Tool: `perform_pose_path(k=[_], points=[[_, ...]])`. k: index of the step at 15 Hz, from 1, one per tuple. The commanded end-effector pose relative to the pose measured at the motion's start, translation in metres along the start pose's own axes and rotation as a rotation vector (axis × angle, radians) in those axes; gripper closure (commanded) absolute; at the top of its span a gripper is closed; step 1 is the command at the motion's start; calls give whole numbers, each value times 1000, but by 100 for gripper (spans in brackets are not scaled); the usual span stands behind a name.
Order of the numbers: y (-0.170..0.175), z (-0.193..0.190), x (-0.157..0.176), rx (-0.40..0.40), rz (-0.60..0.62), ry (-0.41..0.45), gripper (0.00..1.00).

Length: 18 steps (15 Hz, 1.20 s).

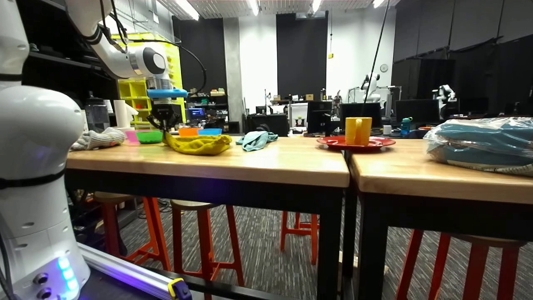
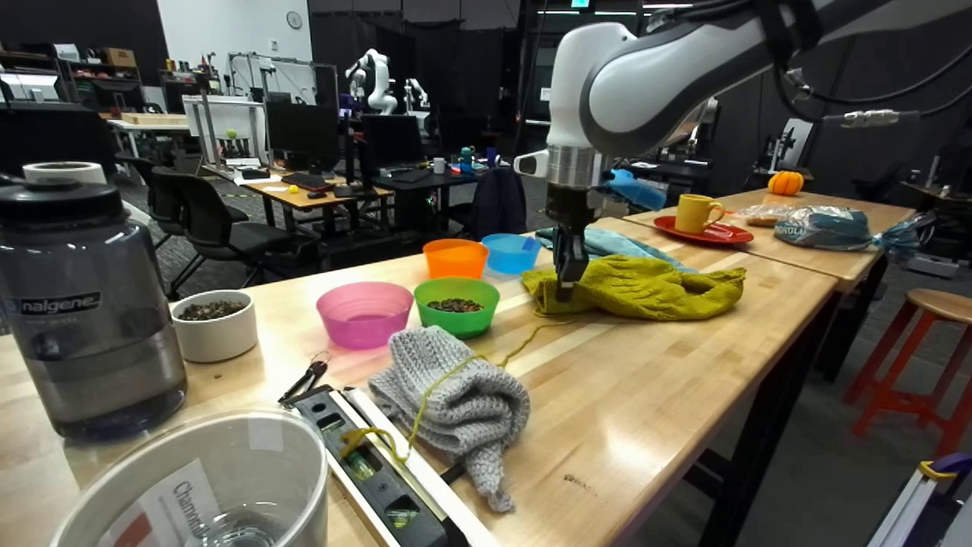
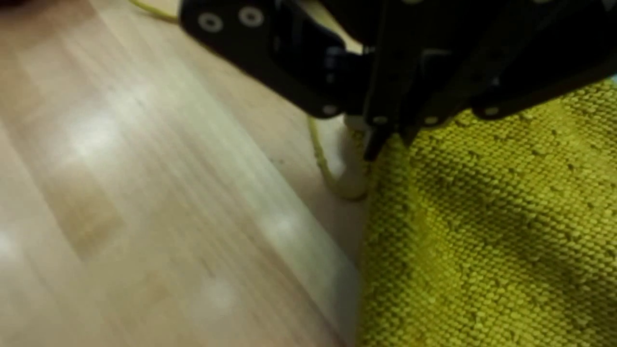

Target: Unfold the yellow cloth and move it to the left.

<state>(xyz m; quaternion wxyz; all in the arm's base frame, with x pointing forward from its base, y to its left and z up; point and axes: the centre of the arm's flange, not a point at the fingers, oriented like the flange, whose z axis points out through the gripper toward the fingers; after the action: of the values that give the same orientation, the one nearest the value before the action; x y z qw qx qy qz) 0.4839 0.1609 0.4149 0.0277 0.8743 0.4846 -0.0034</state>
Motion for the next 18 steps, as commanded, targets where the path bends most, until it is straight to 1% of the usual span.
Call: perform_pose_path(k=[1, 5, 8, 9, 10, 12, 15, 17, 18], points=[[-40, -16, 4, 72, -112, 28, 99], [-76, -10, 13, 148, -268, 33, 99], [-93, -1, 15, 190, -363, 12, 99], [-95, 1, 15, 197, -377, 4, 70], [-96, 1, 14, 196, -389, -4, 68], [-93, -3, 11, 191, -393, -4, 59], [-84, -18, 3, 214, -402, 45, 38], [-76, -30, -6, 197, -378, 46, 25], [-72, -34, -12, 170, -350, 12, 17]])
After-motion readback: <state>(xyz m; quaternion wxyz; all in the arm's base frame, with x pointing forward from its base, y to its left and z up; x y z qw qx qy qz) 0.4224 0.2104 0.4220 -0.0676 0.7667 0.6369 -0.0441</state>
